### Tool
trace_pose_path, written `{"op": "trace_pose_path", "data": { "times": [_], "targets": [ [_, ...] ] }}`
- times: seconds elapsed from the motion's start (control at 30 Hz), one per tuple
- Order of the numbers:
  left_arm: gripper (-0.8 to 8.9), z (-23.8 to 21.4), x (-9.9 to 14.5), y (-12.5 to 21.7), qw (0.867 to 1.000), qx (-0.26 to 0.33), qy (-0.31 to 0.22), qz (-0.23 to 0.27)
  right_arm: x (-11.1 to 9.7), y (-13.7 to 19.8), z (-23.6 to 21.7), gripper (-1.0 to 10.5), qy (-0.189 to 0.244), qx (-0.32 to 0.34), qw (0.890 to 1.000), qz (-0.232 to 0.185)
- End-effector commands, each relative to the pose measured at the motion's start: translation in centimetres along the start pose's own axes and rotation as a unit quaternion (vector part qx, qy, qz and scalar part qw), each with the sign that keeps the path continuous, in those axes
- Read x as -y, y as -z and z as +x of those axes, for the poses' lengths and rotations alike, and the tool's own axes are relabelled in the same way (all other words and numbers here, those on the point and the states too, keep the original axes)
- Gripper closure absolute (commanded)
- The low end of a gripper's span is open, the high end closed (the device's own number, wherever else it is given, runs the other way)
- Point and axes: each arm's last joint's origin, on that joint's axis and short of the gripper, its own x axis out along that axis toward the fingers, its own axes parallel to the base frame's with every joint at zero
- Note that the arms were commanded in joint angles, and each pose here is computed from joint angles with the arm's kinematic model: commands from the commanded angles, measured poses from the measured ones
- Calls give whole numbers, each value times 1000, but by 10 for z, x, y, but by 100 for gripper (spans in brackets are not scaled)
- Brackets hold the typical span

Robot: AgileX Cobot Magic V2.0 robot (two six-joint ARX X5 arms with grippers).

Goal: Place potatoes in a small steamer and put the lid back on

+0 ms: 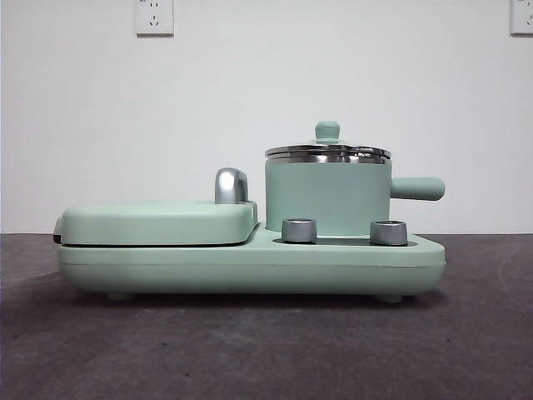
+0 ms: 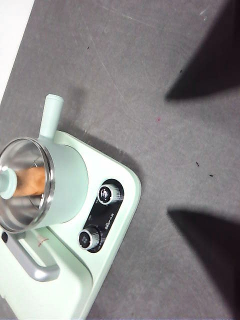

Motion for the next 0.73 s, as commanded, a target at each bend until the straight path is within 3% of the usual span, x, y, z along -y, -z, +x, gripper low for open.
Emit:
{"op": "trace_pose_path", "data": {
  "times": [0.03, 0.6, 0.73],
  "targets": [
    [807, -4, 2, -4, 1000, 21, 6, 3, 0, -3, -2, 923, -4, 11, 1000, 7],
    [807, -5, 2, -5, 1000, 28, 7, -8, -1, -4, -2, 924, -14, 16, 1000, 7],
    [807, -5, 0, 0, 998, 55, -15, 34, -1, -4, -2, 925, -14, 16, 1000, 7]
  ]
}}
